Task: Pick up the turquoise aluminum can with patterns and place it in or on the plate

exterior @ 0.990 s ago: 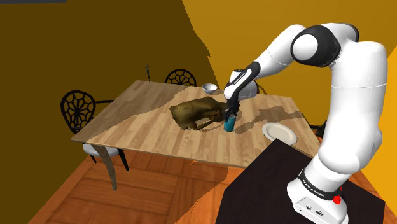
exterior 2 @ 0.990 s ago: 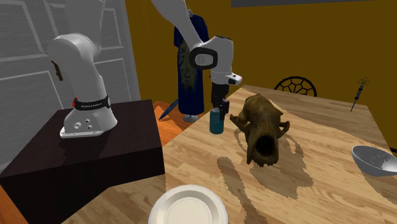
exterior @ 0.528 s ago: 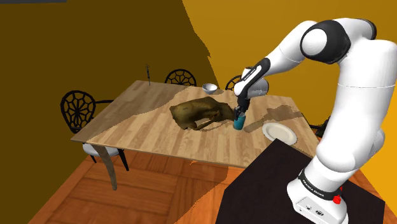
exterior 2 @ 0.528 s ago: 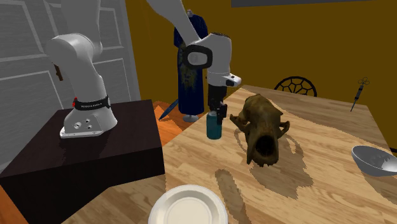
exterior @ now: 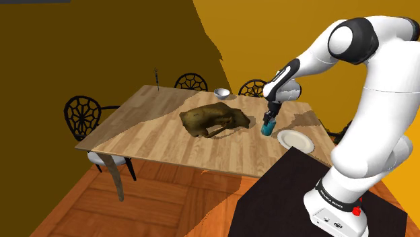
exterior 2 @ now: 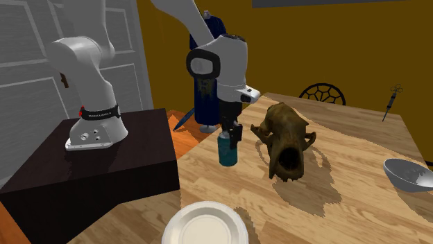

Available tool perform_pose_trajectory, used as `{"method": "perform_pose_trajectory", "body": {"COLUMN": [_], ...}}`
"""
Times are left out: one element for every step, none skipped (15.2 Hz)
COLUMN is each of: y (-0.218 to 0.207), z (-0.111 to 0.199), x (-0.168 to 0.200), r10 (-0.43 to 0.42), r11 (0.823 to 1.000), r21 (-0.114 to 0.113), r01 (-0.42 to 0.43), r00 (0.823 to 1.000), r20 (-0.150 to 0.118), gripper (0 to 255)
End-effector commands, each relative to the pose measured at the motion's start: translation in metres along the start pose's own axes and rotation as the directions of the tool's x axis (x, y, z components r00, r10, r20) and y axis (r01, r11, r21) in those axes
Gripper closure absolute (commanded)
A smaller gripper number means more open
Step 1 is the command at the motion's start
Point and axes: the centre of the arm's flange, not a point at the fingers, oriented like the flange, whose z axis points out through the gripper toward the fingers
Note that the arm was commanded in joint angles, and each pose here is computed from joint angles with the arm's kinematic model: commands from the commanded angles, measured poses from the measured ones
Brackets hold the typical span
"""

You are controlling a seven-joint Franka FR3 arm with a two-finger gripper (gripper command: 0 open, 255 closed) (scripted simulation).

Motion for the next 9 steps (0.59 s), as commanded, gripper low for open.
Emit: {"method": "perform_pose_trajectory", "body": {"y": [0.023,0.033,0.044,0.055,0.065,0.076,0.087,0.098,0.108], "z": [-0.004,-0.005,-0.006,-0.007,-0.008,-0.009,-0.01,-0.011,-0.012], "x": [-0.016,-0.024,-0.031,-0.039,-0.047,-0.054,-0.062,-0.069,-0.077], "r10": [-0.002,-0.002,-0.002,-0.002,-0.002,-0.002,-0.002,-0.002,-0.002], "r11": [1.0,1.0,1.0,1.0,1.0,1.0,1.0,1.0,1.0], "r21": [0.0,0.0,0.0,0.0,0.0,0.0,0.0,0.0,0.0], "r01": [0.002,0.002,0.002,0.002,0.002,0.002,0.002,0.002,0.002], "r00": [1.0,1.0,1.0,1.0,1.0,1.0,1.0,1.0,1.0], "r20": [-0.001,-0.001,-0.001,-0.001,-0.001,-0.001,-0.001,-0.001,-0.001], "gripper": [255,255,255,255,255,255,255,255,255]}}
